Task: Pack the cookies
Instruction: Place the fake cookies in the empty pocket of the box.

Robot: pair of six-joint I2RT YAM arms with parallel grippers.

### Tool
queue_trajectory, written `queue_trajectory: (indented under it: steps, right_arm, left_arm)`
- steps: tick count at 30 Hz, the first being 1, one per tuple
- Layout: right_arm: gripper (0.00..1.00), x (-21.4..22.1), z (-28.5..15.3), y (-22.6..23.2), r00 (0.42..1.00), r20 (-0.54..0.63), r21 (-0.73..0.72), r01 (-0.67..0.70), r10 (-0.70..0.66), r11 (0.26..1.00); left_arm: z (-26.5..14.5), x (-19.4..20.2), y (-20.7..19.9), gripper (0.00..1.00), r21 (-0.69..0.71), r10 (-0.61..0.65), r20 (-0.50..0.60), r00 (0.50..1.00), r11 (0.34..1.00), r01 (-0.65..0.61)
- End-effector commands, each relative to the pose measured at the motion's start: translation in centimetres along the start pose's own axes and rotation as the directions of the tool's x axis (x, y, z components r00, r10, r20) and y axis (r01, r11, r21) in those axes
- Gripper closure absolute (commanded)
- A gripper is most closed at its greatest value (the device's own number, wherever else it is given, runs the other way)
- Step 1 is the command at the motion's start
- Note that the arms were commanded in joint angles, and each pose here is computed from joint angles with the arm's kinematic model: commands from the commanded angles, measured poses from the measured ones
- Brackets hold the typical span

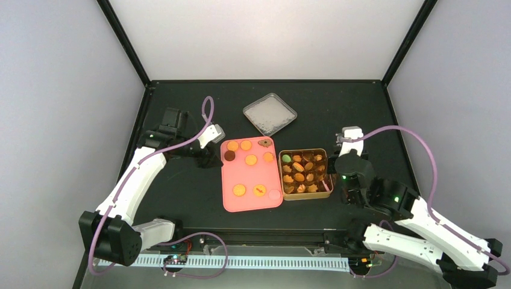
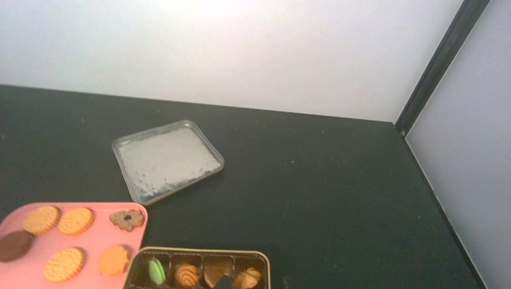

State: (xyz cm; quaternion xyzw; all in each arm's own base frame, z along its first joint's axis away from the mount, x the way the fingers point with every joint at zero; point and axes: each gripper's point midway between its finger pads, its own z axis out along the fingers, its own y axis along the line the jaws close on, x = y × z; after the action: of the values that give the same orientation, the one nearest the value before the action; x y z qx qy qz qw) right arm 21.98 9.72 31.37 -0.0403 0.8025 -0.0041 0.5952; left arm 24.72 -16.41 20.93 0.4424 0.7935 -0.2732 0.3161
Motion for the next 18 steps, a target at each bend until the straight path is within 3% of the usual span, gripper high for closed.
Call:
queue_trajectory:
  steps: [1, 18]
  right_arm:
    - [0.99, -2.4, -1.1, -1.2, 0.997, 0.049, 0.007, -0.054, 0.053, 0.999]
    - [0.99, 2.6, 1.1, 0.4, 0.998, -0.052, 0.024, 0.022, -0.021, 0.999]
  left_arm:
    - [-0.4, -0.6, -0.2, 0.39, 0.015, -0.006, 0.021, 1.0, 1.0, 0.006]
    - [-0.1, -0.1, -0.2, 0.4, 0.018, -0.009, 0.013, 1.0, 1.0, 0.009]
